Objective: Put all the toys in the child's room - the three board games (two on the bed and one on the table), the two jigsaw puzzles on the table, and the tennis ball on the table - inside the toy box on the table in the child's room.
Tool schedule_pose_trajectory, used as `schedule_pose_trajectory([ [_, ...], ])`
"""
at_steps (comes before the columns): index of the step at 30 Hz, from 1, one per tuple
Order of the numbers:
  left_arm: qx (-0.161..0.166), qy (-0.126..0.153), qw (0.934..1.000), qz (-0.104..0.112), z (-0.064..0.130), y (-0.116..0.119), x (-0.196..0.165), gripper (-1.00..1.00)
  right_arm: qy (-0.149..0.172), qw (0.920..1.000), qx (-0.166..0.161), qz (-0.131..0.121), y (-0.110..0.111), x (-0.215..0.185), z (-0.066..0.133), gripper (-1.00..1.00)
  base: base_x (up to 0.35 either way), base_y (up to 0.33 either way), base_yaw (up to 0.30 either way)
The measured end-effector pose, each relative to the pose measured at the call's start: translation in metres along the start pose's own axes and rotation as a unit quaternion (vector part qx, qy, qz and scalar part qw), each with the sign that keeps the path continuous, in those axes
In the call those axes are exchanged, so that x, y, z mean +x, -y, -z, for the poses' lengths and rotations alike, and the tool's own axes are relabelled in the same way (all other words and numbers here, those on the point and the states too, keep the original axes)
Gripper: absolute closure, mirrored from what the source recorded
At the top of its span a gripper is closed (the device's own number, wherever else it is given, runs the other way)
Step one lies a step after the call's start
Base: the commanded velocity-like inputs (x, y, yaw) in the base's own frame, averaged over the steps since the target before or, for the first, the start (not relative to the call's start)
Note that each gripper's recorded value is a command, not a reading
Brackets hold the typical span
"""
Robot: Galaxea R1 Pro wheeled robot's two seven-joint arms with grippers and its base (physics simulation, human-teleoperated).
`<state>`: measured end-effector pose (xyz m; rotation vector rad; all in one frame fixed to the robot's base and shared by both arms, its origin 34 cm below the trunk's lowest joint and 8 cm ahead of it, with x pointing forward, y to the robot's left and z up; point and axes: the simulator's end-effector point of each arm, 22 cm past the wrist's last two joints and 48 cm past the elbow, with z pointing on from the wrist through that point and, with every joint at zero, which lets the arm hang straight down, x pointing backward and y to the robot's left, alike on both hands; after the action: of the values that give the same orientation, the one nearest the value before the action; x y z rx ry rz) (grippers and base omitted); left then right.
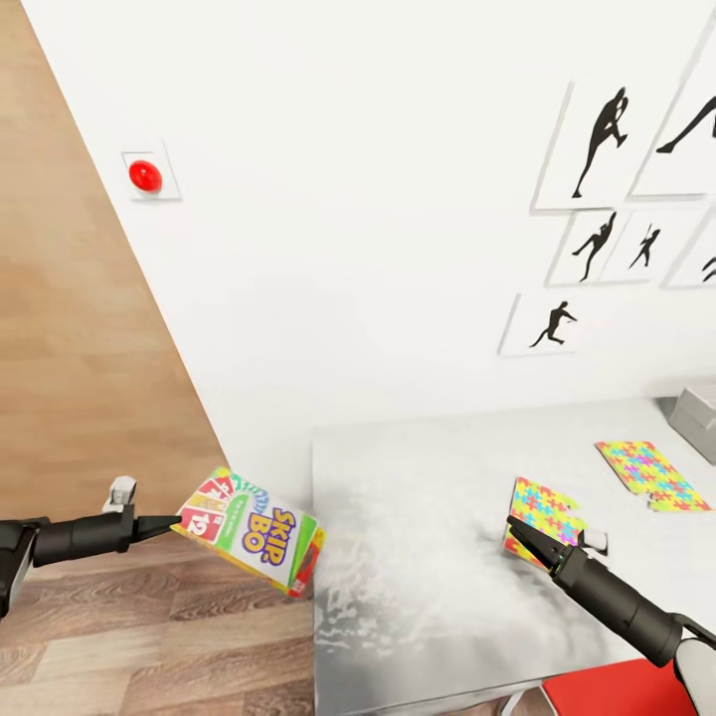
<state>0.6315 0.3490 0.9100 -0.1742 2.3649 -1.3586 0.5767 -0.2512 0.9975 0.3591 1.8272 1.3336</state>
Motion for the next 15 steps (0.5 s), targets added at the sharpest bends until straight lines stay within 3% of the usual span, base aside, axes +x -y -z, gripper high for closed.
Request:
schedule_pose_trajectory([
  [15,-0.006,0.003,1.0,-0.001,0.015,0.008,-0.001,1.0,0.0,1.0,-0.001,-0.003,-0.012,0.0,0.004,-1.0,0.0,0.0,0.0],
])
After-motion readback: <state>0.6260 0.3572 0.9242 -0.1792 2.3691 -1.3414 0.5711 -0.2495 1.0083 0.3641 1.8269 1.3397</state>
